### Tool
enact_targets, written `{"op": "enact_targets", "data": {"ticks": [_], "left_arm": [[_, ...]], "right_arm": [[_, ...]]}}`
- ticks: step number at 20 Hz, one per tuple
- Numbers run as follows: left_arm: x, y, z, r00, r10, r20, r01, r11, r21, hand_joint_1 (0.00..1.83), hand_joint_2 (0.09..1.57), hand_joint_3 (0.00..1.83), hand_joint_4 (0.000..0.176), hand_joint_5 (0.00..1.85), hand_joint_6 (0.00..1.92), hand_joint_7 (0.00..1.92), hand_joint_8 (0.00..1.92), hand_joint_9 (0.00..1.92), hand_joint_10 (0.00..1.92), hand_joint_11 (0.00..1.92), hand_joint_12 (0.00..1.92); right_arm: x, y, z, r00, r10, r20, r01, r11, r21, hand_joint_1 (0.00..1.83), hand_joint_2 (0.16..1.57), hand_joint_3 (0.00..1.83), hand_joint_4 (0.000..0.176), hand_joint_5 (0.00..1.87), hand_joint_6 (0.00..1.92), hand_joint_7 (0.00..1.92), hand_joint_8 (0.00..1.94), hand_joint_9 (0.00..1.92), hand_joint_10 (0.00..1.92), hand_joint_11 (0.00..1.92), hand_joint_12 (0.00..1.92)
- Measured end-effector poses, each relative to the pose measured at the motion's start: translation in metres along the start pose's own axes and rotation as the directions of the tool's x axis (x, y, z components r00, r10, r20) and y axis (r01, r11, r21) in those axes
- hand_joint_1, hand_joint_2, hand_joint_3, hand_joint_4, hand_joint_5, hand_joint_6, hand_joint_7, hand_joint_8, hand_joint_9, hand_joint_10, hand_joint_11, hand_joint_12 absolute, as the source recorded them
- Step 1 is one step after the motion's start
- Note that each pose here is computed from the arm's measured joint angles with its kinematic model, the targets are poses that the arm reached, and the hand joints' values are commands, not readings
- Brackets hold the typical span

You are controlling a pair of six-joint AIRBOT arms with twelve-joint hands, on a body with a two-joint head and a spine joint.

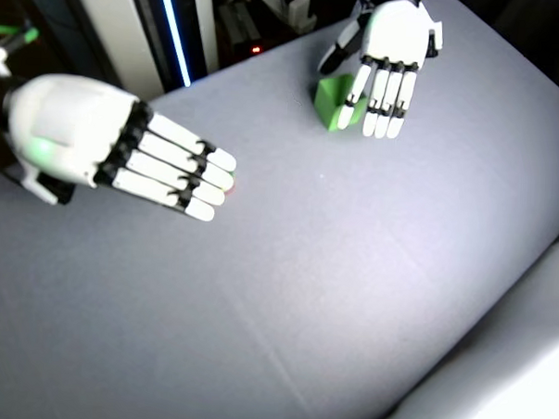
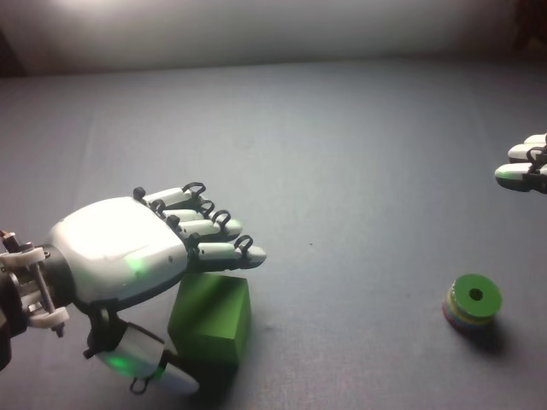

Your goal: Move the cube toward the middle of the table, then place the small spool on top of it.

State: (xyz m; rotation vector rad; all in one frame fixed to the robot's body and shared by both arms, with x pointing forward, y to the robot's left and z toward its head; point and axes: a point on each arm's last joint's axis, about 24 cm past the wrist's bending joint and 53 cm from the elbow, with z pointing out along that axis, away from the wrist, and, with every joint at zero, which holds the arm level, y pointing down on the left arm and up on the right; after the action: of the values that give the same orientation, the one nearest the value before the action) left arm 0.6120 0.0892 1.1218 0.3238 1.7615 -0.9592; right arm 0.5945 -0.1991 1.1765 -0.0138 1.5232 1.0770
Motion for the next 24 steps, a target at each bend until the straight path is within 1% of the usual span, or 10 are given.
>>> {"op": "enact_targets", "data": {"ticks": [2, 3, 4, 6, 9, 11, 13, 18, 20, 24], "left_arm": [[0.000, 0.000, 0.004, 0.9999, -0.011, 0.007, 0.011, 0.9999, -0.003, 0.80, 0.95, 0.00, 0.058, 0.76, 0.01, 0.73, 0.01, 0.75, 0.04, 0.26, 0.88], [0.000, 0.001, 0.004, 0.9998, -0.019, 0.010, 0.020, 0.9998, -0.005, 0.96, 1.09, 0.00, 0.152, 0.91, 0.81, 0.92, 0.01, 0.89, 0.04, 0.33, 0.91], [0.000, 0.001, 0.006, 0.9996, -0.023, 0.015, 0.024, 0.9997, -0.004, 1.16, 1.14, 0.00, 0.000, 0.96, 0.84, 0.92, 0.98, 1.00, 0.07, 0.41, 1.00], [-0.006, 0.000, 0.006, 0.9980, -0.046, 0.044, 0.046, 0.9989, 0.003, 1.24, 1.15, 0.00, 0.000, 0.94, 0.78, 0.90, 1.35, 0.86, 1.07, 0.51, 1.46], [-0.018, 0.005, 0.005, 0.9944, -0.063, 0.085, 0.063, 0.9980, -0.006, 1.27, 1.11, 0.00, 0.000, 1.06, 0.58, 0.99, 1.22, 0.85, 1.10, 0.46, 1.51], [-0.030, 0.009, 0.006, 0.9906, -0.067, 0.119, 0.069, 0.9976, -0.010, 1.18, 1.08, 0.00, 0.000, 1.07, 0.81, 0.94, 1.14, 0.81, 1.44, 0.50, 1.78], [-0.052, 0.007, 0.010, 0.9835, -0.058, 0.172, 0.059, 0.9983, 0.004, 1.10, 1.12, 0.00, 0.000, 0.97, 0.99, 0.88, 1.14, 0.69, 1.41, 0.32, 1.80], [-0.097, -0.001, 0.035, 0.9594, -0.061, 0.275, 0.051, 0.9977, 0.044, 1.24, 1.16, 0.00, 0.000, 0.96, 0.75, 0.87, 1.40, 0.71, 1.14, 0.42, 1.68], [-0.096, -0.009, 0.050, 0.9622, -0.061, 0.265, 0.047, 0.9971, 0.060, 1.23, 1.16, 0.00, 0.000, 0.94, 0.84, 0.88, 1.36, 0.69, 0.86, 0.26, 1.52], [-0.085, -0.016, 0.072, 0.9683, -0.078, 0.237, 0.063, 0.9955, 0.071, 1.26, 1.12, 0.00, 0.000, 1.06, 0.59, 0.95, 1.26, 0.94, 0.57, 0.49, 1.32]], "right_arm": [[0.000, 0.000, 0.000, 1.000, 0.000, -0.001, 0.000, 1.000, 0.000, 0.76, 1.34, 0.00, 0.000, 0.50, 0.00, 0.41, 0.00, 0.41, 0.00, 0.30, 0.36], [0.000, 0.000, 0.000, 1.000, 0.000, -0.001, 0.000, 1.000, 0.000, 0.72, 1.34, 0.00, 0.000, 0.49, 0.00, 0.40, 0.00, 0.40, 0.00, 0.29, 0.36], [0.000, 0.000, 0.000, 1.000, 0.000, -0.001, 0.000, 1.000, 0.001, 0.74, 1.34, 0.00, 0.000, 0.50, 0.00, 0.41, 0.01, 0.41, 0.00, 0.30, 0.36], [0.000, -0.001, 0.000, 1.000, -0.001, -0.001, 0.001, 1.000, 0.002, 0.75, 1.33, 0.00, 0.000, 0.51, 0.00, 0.41, 0.01, 0.41, 0.00, 0.31, 0.36], [0.000, -0.002, 0.000, 1.000, -0.001, -0.001, 0.001, 1.000, 0.004, 0.76, 1.34, 0.00, 0.000, 0.51, 0.00, 0.41, 0.00, 0.40, 0.00, 0.30, 0.36], [0.000, -0.002, 0.000, 1.000, -0.001, -0.001, 0.001, 1.000, 0.006, 0.74, 1.34, 0.00, 0.000, 0.50, 0.00, 0.40, 0.00, 0.40, 0.00, 0.30, 0.36], [0.000, -0.003, 0.000, 1.000, -0.002, -0.002, 0.002, 1.000, 0.006, 0.74, 1.34, 0.00, 0.000, 0.51, 0.00, 0.40, 0.00, 0.37, 0.00, 0.26, 0.36], [0.002, -0.004, 0.000, 1.000, 0.003, -0.002, -0.003, 1.000, 0.009, 0.74, 1.34, 0.00, 0.000, 0.51, 0.00, 0.40, 0.00, 0.37, 0.00, 0.26, 0.37], [0.004, -0.004, 0.000, 1.000, 0.005, -0.004, -0.005, 1.000, 0.008, 0.74, 1.34, 0.00, 0.000, 0.51, 0.00, 0.40, 0.00, 0.37, 0.00, 0.26, 0.36], [0.002, -0.005, 0.001, 1.000, 0.000, -0.002, 0.000, 1.000, 0.008, 0.73, 1.34, 0.00, 0.000, 0.51, 0.00, 0.41, 0.00, 0.37, 0.00, 0.26, 0.36]]}}
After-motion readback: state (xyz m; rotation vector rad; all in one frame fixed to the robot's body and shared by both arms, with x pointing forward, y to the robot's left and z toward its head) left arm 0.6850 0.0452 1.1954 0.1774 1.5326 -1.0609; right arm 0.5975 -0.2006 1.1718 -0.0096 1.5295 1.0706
